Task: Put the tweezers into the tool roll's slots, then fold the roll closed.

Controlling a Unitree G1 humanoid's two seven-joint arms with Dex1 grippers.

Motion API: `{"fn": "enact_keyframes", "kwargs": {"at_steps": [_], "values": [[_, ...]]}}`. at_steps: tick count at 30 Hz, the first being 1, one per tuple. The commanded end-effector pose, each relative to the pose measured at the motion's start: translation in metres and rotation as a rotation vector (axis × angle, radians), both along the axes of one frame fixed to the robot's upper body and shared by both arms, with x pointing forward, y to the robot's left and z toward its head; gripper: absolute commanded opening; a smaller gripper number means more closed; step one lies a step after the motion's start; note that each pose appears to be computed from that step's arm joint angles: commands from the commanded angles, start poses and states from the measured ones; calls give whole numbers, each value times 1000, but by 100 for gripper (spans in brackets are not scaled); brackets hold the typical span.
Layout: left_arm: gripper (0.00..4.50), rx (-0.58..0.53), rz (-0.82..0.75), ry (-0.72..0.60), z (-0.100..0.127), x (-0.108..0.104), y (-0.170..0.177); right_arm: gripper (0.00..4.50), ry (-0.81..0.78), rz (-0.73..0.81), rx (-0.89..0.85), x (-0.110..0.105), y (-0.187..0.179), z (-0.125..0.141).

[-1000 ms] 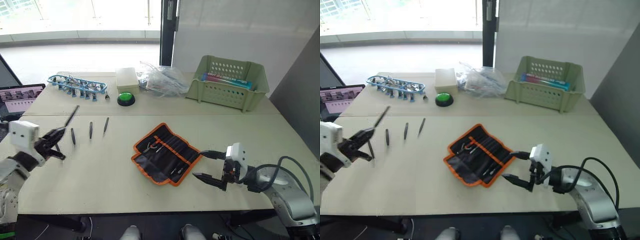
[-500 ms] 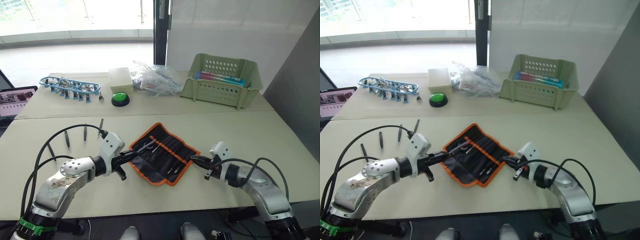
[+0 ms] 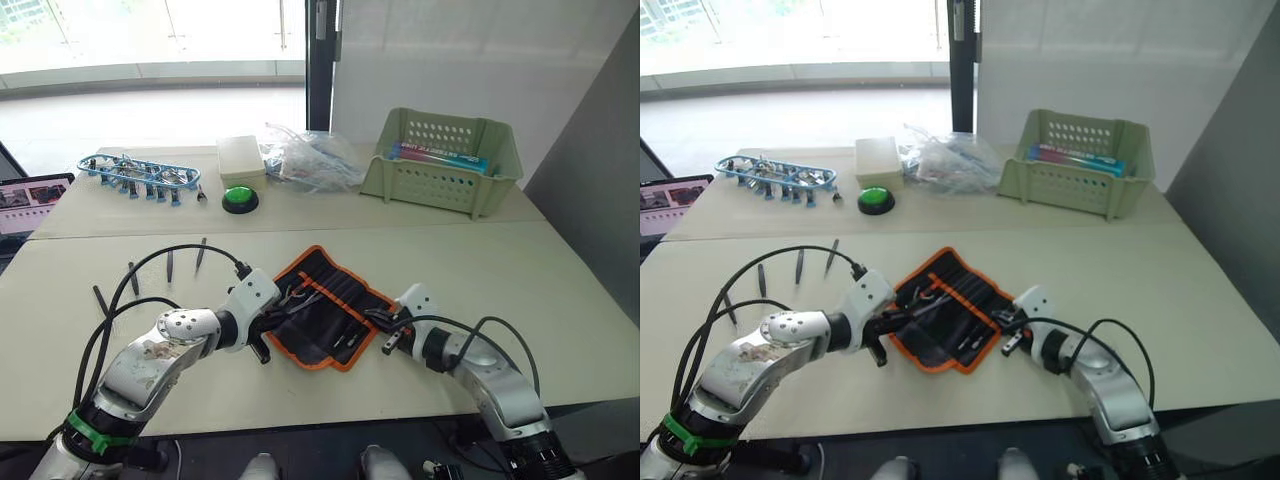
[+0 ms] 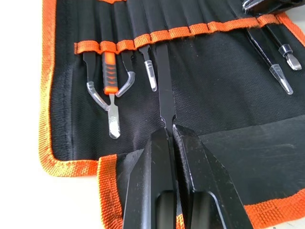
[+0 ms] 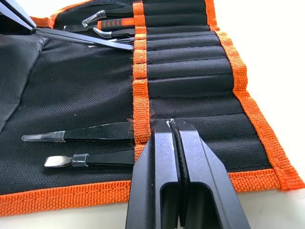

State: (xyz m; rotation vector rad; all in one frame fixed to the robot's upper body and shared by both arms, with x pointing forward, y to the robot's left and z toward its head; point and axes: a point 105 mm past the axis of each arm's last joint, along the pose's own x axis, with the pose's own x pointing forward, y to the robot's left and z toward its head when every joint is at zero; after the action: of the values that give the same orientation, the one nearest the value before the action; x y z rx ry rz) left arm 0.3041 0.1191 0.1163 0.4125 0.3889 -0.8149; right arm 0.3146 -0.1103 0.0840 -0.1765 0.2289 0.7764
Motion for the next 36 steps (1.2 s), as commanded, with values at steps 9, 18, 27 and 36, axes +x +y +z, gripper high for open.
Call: {"fn": "enact_keyframes", "kwargs": {"at_steps": [9, 18, 27, 36], "values": [[0, 68, -12, 49, -4, 3, 3, 1, 161, -41, -21, -10, 9, -23], [0, 66, 28, 50, -5, 9, 10, 1, 183, -79, -11, -12, 13, -27], [0, 66, 14, 41, 1, 13, 6, 1, 193, -90, 1, -15, 21, -28], [0, 85, 30, 34, 4, 13, 9, 1, 195, -108, 4, -13, 21, -28]]}}
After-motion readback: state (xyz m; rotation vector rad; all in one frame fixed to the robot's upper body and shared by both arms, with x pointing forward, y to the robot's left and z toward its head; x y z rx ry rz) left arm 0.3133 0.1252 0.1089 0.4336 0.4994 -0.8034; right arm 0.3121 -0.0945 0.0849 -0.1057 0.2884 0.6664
